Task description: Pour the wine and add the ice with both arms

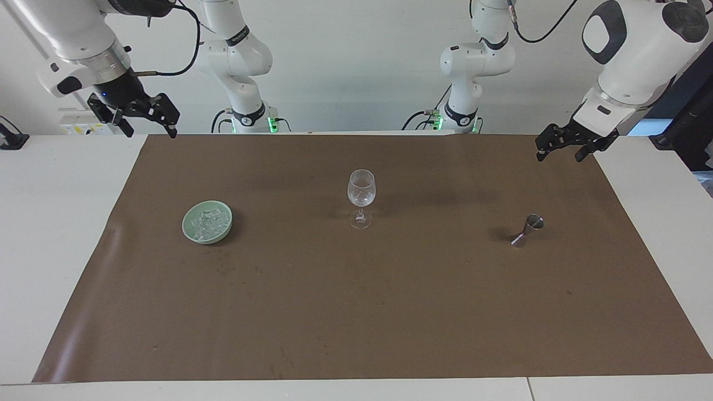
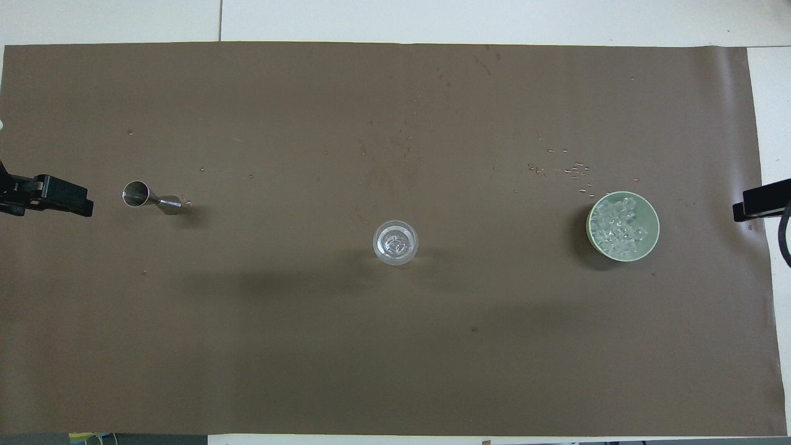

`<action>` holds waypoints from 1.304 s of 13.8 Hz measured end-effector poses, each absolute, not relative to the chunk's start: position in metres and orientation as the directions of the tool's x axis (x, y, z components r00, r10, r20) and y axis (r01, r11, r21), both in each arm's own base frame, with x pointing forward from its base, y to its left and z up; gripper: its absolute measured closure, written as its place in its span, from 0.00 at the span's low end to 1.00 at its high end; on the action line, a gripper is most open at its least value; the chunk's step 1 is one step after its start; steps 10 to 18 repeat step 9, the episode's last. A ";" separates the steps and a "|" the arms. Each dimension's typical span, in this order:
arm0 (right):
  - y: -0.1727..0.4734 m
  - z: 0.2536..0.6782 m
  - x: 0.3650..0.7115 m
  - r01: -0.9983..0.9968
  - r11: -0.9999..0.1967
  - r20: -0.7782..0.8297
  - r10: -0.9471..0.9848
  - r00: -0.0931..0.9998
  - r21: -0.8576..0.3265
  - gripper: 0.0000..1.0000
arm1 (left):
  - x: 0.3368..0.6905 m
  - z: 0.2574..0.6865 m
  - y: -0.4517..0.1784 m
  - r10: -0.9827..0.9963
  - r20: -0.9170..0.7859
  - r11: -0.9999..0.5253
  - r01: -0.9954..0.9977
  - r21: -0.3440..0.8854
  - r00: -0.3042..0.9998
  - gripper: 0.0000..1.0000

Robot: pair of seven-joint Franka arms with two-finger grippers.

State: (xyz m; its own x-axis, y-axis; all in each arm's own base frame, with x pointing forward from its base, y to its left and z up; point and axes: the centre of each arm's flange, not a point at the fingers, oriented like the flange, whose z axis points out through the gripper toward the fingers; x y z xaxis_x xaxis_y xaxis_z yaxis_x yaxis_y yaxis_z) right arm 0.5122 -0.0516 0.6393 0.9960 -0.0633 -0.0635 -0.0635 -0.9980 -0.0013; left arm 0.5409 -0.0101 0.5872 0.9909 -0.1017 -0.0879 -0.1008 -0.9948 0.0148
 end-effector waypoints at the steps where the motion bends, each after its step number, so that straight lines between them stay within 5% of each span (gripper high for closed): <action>1: -0.052 0.639 0.512 -0.064 -0.998 -0.064 -0.064 0.996 0.003 0.00 | 0.541 0.587 -0.010 -0.102 -0.088 -0.995 -0.101 0.015 0.991 0.00; 18: -0.054 0.638 0.512 -0.064 -0.998 -0.068 -0.065 0.996 0.018 0.00 | 0.541 0.587 -0.010 -0.102 -0.088 -0.995 -0.101 0.015 0.991 0.00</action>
